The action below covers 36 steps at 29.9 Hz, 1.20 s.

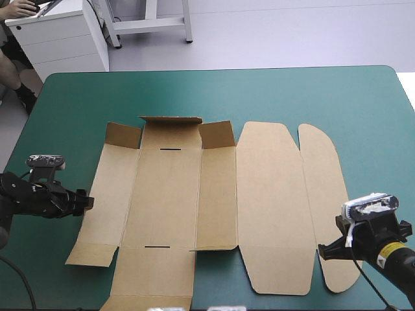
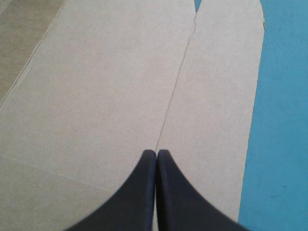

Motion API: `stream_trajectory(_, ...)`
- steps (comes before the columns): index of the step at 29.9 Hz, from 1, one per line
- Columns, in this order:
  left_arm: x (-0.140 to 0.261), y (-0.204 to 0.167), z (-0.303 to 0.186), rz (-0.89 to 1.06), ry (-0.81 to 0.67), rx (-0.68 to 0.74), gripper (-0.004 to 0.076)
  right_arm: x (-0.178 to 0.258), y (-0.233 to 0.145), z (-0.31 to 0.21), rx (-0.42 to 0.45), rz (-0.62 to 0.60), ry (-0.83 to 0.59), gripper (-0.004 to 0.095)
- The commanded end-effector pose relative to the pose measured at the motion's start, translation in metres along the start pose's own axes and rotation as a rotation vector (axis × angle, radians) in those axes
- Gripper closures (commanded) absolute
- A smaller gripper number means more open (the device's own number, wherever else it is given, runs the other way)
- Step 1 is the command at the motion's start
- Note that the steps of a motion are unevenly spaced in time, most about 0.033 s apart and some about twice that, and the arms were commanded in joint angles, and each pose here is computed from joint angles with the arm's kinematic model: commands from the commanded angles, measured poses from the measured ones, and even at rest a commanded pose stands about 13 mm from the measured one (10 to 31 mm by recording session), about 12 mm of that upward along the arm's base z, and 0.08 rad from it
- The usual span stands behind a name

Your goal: Fold the box

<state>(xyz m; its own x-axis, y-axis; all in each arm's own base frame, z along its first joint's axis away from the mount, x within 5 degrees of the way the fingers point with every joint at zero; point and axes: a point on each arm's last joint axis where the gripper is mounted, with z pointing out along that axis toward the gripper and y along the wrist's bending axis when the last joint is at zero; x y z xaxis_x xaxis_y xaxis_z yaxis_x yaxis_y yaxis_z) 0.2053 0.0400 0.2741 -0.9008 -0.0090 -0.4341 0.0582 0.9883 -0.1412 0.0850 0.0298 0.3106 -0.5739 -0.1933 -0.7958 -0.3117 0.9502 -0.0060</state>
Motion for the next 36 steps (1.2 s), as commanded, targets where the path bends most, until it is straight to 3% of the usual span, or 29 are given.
stream_trajectory(1, -0.01, 0.005, 0.003, -0.023, -0.006, 0.027, 0.0192, 0.0, 0.0, -0.016, -0.021, -0.055, -0.142, 0.0928)
stream_trajectory(7, -0.008, 0.015, 0.021, -0.07, 0.091, 0.074, 0.0192, 0.016, 0.001, -0.035, -0.062, -0.088, -0.233, 0.0928)
stream_trajectory(16, -0.002, 0.003, 0.031, -0.087, 0.212, 0.27, 0.0192, 0.022, 0.0, -0.042, -0.059, -0.087, -0.27, 0.0928)
stream_trajectory(20, -0.004, -0.006, 0.034, -0.109, 0.229, 0.412, 0.0199, 0.022, 0.0, -0.042, -0.059, -0.087, -0.27, 0.0928)
stream_trajectory(27, -0.008, -0.016, 0.033, -0.146, 0.212, 0.537, 0.021, 0.022, 0.0, -0.042, -0.063, -0.085, -0.27, 0.0928)
stream_trajectory(36, -0.006, -0.037, 0.038, -0.118, 0.301, 0.529, 0.0232, 0.022, 0.0, -0.042, -0.063, -0.085, -0.27, 0.0928)
